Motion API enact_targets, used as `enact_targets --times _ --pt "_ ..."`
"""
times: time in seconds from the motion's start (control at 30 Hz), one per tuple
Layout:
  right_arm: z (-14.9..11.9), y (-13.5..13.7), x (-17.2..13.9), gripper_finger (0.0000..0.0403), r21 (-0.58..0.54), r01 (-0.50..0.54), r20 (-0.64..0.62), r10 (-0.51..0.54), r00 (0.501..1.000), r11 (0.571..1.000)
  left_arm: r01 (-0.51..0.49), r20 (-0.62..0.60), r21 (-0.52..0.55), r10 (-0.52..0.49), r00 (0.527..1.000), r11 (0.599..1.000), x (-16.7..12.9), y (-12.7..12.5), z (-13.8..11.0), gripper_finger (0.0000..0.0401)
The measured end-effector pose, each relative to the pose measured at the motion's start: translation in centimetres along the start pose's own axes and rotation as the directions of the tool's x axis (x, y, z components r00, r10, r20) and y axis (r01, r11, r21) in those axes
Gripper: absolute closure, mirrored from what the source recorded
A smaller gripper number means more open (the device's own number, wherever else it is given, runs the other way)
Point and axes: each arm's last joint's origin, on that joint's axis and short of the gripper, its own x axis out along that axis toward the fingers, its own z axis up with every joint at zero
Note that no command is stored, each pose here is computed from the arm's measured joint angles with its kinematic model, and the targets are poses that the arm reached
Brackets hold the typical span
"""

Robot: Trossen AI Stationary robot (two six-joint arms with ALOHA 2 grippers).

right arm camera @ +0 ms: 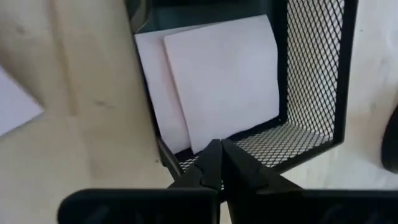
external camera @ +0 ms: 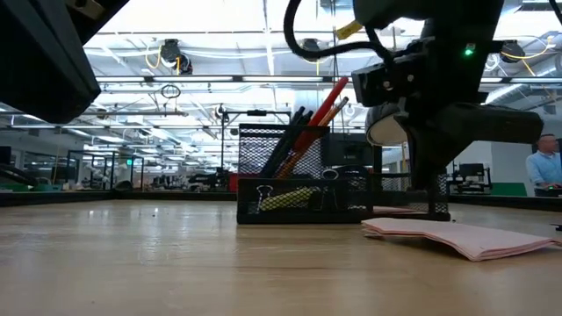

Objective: Pick and place office supplies into organizer
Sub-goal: Adjust the black desk organizer on the table, then put the pink sticky notes into the black desk organizer

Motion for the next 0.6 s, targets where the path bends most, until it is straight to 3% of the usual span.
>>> enact_targets --times 0.37,0.6 --pt "-0.1 1.5 -0.6 0.0402 0.018 -0.035 0.059 0.034 0.998 0.999 0.0 0.0 0.0 0.0 1.0 1.0 0.0 0.0 0.0 0.0396" --pt "-0.1 1.1 -1.2 0.0382 0.017 0.069 0.135 -0.07 0.988 0.997 0.0 0.001 0.0 0.0 1.0 1.0 0.0 0.0 0.0 0.0396"
